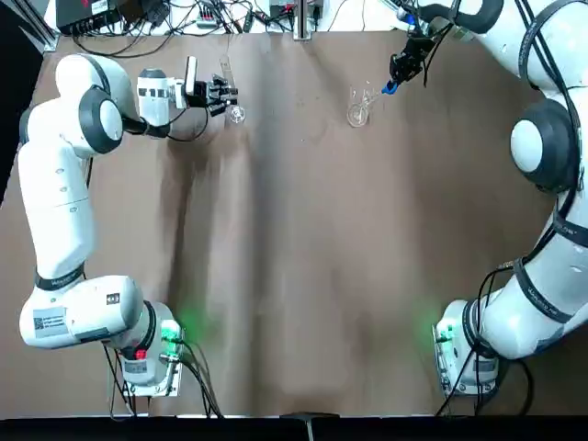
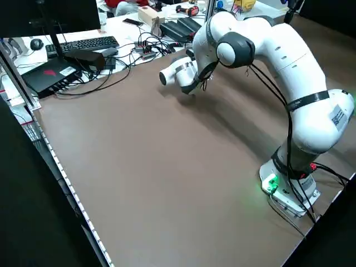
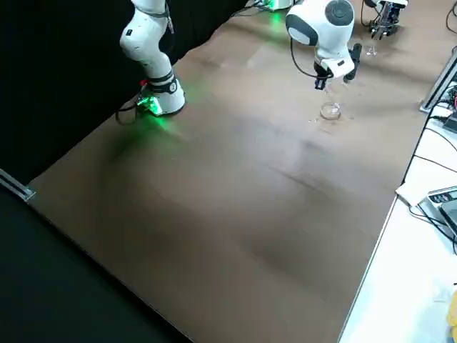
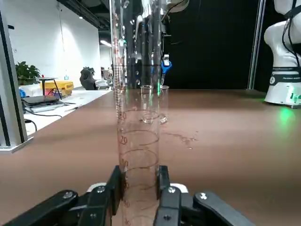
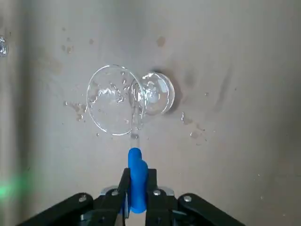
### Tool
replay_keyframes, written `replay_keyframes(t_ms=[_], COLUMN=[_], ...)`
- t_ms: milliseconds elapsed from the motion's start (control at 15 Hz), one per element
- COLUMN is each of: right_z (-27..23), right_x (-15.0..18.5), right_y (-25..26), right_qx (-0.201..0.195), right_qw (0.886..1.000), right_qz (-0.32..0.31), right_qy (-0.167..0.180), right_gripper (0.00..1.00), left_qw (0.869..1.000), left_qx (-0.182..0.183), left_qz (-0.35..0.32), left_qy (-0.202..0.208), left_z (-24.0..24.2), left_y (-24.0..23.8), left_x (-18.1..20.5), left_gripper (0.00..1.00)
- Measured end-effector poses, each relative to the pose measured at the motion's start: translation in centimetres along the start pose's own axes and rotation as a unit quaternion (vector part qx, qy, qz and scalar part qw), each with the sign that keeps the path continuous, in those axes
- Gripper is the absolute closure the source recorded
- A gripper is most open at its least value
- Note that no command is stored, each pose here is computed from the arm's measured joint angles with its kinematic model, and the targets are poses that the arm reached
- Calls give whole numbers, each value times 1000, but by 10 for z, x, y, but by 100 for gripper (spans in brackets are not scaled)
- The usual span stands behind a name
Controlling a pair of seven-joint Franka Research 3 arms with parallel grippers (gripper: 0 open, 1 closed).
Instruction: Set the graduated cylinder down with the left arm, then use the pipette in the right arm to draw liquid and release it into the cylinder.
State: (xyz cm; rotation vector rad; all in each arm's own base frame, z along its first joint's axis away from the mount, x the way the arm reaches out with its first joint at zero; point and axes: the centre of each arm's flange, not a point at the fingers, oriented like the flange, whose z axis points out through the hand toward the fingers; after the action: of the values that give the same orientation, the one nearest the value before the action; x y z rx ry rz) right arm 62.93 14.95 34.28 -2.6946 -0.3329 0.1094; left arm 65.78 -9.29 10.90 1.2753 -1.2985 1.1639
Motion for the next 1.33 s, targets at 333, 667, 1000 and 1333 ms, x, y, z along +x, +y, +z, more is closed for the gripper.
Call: replay_keyframes(t_ms=[333, 667, 1000, 1333], right_z=[0, 1, 1, -2], right_x=[0, 0, 0, 1], right_y=[0, -1, -1, -1], right_qx=[0, 0, 0, 0], right_qw=[1000, 1000, 1000, 1000], right_qz=[0, 0, 0, 1], right_qy=[0, -1, -1, 2], right_gripper=[81, 75, 68, 68], left_qw=[999, 999, 999, 999], left_qx=[-17, -22, -21, -11], left_qz=[17, 17, 11, 13], left_qy=[24, 37, 31, 38], left_z=[36, 114, 173, 200], left_y=[-4, 3, 16, 24], left_x=[25, 44, 50, 54], left_gripper=[66, 66, 64, 64])
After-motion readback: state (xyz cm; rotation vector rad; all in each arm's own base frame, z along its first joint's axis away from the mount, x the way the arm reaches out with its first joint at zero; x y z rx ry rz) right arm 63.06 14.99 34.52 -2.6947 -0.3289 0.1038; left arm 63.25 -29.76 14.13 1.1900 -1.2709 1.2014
